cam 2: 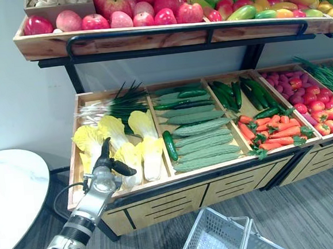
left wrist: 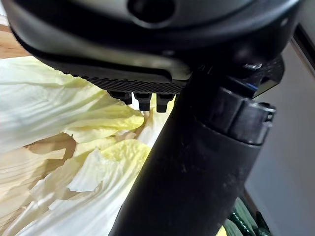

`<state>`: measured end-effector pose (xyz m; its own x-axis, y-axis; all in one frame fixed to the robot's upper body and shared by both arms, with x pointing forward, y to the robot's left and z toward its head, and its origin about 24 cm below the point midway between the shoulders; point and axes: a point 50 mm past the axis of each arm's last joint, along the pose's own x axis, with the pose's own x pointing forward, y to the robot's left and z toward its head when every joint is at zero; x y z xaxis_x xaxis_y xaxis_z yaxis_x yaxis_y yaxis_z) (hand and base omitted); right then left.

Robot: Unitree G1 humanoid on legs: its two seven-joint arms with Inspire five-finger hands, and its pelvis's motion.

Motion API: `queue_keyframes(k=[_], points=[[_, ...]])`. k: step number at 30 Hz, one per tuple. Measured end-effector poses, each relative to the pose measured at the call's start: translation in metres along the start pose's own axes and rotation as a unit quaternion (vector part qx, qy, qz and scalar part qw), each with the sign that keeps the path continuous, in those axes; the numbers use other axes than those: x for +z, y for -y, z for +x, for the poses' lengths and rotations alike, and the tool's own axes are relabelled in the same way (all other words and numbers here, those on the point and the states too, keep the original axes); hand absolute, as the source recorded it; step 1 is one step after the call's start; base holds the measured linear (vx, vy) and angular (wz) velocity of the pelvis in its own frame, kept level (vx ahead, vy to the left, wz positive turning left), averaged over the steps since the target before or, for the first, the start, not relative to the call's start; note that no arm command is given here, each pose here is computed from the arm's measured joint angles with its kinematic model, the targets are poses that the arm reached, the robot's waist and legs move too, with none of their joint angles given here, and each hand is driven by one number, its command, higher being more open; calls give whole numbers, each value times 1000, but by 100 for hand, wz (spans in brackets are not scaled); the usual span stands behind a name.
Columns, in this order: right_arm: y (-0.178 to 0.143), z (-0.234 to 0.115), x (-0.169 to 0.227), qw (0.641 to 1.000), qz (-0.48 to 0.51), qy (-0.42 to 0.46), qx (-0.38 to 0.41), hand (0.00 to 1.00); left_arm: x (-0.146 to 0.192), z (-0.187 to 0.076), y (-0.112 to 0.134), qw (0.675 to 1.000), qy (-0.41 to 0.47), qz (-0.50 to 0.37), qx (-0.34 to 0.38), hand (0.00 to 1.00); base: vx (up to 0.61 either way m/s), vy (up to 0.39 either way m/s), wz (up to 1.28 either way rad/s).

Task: Pick vegetable in the basket

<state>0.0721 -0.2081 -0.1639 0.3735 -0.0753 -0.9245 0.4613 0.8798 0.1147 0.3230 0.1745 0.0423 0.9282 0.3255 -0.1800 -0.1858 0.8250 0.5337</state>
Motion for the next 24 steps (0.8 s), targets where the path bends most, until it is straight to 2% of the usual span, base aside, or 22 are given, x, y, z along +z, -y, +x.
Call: queue_keyframes(k=[8,16,24], points=[[1,0,2,1000,-4,3,0,0,1,-3,6,1000,6,10,-10,100,-29,-19,-1],[-12,3,17,999,-22,22,16,0,4,-17,41,995,36,41,-79,100,-3,-3,-3],[-26,7,36,997,-50,40,36,0,18,1,34,996,63,28,-50,100,-22,-10,-2]])
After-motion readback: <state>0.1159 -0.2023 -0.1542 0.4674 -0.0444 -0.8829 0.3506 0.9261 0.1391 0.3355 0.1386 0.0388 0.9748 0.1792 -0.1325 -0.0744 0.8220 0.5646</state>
